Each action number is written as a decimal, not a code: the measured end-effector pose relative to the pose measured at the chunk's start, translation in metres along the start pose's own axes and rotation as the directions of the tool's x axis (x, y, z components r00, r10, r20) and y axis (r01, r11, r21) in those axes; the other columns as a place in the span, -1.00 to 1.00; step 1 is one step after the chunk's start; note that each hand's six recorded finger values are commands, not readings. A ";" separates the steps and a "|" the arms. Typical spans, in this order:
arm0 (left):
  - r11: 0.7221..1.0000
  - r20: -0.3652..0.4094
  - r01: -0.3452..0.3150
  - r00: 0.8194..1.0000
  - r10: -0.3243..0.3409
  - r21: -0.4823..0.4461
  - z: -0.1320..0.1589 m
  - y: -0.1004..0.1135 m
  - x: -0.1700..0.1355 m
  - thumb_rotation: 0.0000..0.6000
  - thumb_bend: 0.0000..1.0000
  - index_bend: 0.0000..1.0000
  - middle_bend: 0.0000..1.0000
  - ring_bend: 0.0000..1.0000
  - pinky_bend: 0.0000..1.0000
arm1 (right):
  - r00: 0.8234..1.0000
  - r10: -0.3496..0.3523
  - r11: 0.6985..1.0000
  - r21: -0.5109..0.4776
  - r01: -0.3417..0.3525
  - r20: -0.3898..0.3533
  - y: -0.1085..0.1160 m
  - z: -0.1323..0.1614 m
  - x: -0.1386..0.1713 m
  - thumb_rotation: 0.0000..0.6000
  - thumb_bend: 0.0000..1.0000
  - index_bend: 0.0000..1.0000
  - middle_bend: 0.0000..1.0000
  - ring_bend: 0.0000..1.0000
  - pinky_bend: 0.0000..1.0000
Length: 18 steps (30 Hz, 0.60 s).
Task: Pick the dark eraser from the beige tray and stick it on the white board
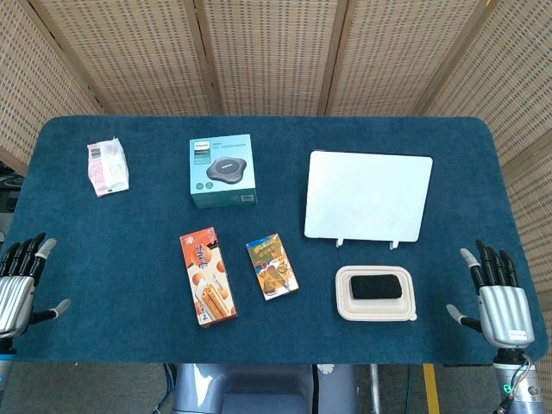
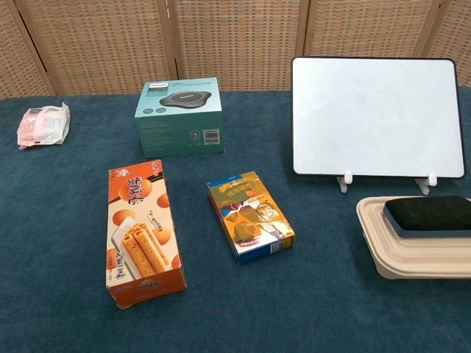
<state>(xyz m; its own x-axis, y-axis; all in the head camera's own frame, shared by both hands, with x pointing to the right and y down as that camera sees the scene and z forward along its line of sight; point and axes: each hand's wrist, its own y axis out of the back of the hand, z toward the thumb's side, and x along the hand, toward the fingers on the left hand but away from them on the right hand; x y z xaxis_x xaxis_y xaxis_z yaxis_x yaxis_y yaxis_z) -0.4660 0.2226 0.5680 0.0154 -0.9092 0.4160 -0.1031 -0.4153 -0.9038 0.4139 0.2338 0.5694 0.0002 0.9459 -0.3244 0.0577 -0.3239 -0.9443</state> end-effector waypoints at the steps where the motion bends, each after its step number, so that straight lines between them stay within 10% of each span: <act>1: 1.000 0.001 -0.001 1.000 0.001 -0.002 0.000 0.001 0.000 1.00 -0.73 -1.00 -1.00 -1.00 -1.00 | 1.000 0.002 1.000 0.000 -0.002 0.000 0.000 0.000 0.000 1.00 -1.00 -0.78 -1.00 -1.00 -1.00; 18: 1.000 0.009 0.004 1.000 -0.004 -0.010 0.001 0.000 0.001 1.00 -0.73 -1.00 -1.00 -1.00 -1.00 | 0.999 0.035 0.999 0.009 -0.035 -0.021 -0.004 0.009 -0.001 1.00 -1.00 -0.64 -1.00 -1.00 -1.00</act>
<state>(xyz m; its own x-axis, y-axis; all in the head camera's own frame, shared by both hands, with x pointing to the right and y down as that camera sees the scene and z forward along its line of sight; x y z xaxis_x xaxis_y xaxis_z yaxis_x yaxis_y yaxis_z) -0.4652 0.2214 0.5688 0.0249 -0.9076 0.4191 -0.1127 -0.4191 -0.9009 0.4048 0.2340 0.5728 0.0228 0.9342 -0.3561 0.0488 -0.3568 -0.9329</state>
